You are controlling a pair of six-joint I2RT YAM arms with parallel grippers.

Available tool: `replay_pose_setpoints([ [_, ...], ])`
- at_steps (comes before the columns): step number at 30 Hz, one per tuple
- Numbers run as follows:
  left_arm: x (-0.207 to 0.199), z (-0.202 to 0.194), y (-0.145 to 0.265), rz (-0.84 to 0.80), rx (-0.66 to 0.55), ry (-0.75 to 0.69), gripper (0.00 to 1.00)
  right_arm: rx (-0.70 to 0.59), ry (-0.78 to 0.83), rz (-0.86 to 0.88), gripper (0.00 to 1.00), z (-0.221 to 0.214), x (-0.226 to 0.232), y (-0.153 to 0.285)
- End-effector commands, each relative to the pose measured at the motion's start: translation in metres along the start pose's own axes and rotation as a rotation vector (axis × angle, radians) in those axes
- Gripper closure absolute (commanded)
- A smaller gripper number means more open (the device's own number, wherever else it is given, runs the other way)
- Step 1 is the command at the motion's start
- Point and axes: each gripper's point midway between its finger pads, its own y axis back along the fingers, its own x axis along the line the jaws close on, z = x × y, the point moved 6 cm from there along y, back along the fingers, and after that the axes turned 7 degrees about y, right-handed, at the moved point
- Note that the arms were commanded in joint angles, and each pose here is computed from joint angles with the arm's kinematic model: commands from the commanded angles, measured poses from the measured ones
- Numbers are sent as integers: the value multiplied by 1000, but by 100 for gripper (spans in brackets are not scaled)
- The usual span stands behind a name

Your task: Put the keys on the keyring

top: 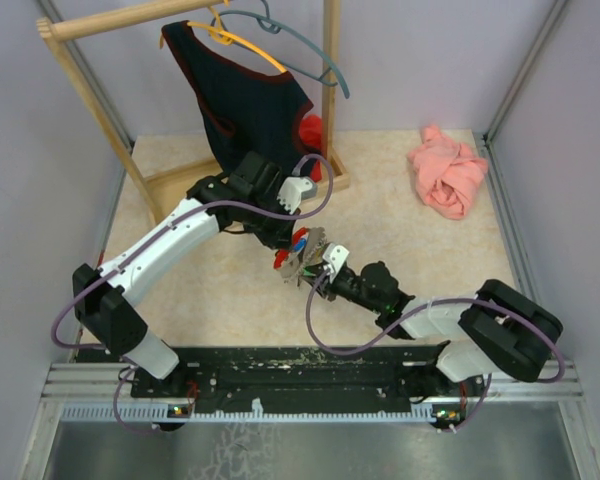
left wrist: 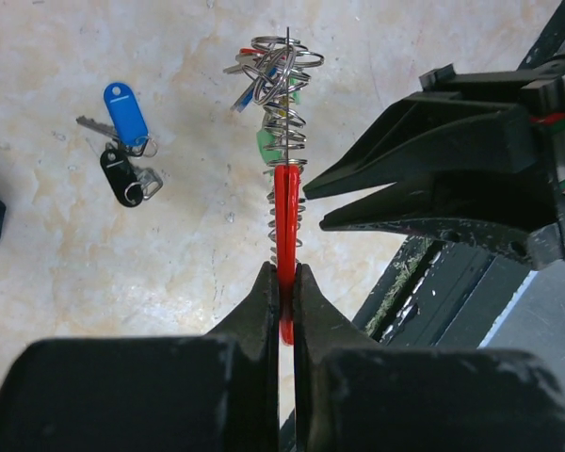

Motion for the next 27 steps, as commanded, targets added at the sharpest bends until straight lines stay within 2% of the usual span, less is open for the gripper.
replay_pose_setpoints([
  [1,-11,19,9,-54,-102,-48,99,-76,41,-15,75,12,2,-4],
  [12,-14,20,9,-68,-107,-50,99,-45,56,-86,81,-3,0,6],
  [27,-19,24,7,-91,-123,-50,99,-82,58,-75,82,3,3,1],
])
